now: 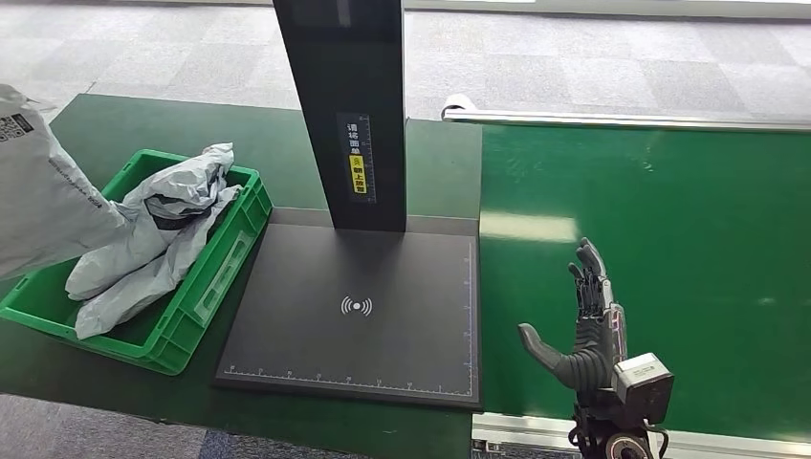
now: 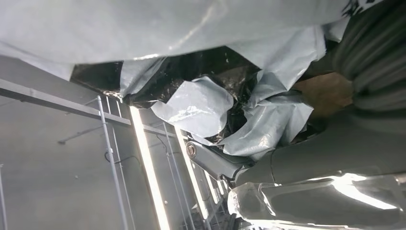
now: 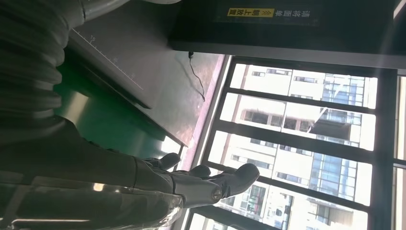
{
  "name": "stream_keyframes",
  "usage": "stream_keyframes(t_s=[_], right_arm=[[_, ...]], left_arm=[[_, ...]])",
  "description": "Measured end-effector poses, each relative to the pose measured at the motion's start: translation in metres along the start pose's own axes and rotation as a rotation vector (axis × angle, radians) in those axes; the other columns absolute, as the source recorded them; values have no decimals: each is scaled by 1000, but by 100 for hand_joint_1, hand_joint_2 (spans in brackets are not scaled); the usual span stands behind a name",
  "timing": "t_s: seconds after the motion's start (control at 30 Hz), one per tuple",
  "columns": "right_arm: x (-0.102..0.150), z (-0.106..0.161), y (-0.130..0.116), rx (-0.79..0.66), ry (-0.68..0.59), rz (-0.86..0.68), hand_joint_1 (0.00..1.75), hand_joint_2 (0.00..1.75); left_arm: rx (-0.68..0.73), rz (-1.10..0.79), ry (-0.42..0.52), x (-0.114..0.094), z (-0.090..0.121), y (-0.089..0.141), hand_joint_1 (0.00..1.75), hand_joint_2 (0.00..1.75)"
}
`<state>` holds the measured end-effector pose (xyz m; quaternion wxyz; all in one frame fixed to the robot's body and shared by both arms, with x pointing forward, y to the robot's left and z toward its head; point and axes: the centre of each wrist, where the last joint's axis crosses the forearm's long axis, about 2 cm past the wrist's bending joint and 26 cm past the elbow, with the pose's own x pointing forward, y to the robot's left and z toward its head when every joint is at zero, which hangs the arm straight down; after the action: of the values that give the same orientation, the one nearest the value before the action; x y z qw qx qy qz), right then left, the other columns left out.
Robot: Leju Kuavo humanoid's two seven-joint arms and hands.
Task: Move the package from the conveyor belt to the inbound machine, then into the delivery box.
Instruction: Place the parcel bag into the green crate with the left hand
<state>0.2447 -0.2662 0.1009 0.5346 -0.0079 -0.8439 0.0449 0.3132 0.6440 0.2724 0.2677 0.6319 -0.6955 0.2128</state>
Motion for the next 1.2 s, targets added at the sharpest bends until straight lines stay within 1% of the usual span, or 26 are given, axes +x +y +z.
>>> stream_keyframes(t_s=[0.2, 0.33, 0.5, 0.7, 0.77, 0.87, 0.93, 1.0, 1.1, 1.2], right_arm=[[0, -1, 0, 0, 0, 0, 0, 175], [-1, -3, 1, 3, 3, -2, 0, 175], [-1, -4, 4, 9, 7, -8, 0, 175], [-1, -5, 5, 8, 9, -11, 0, 175], [-1, -4, 5, 8, 13, -12, 0, 175], [-1, -3, 5, 8, 17, -12, 0, 175], [-2, -3, 5, 8, 19, -12, 0, 175], [-2, -2, 5, 8, 20, -12, 0, 175], [-1, -3, 5, 8, 18, -11, 0, 175], [-1, -4, 5, 8, 13, -8, 0, 175]], left_arm=[[7, -9, 4, -1, -2, 0, 175, 175], [20, -30, -18, 1, -11, 0, 175, 175], [3, -101, -67, 0, -17, 6, 175, 175], [17, -175, -96, -1, -28, 14, 175, 175], [40, -204, -85, -6, -34, 22, 175, 175], [91, -191, -19, -16, -36, 32, 175, 175], [107, -159, 24, -20, -33, 33, 175, 175], [93, -103, 58, -21, -26, 28, 175, 175], [-7, -3, 70, -11, -2, 3, 175, 175], [-135, 50, 50, 11, 29, -29, 175, 175]])
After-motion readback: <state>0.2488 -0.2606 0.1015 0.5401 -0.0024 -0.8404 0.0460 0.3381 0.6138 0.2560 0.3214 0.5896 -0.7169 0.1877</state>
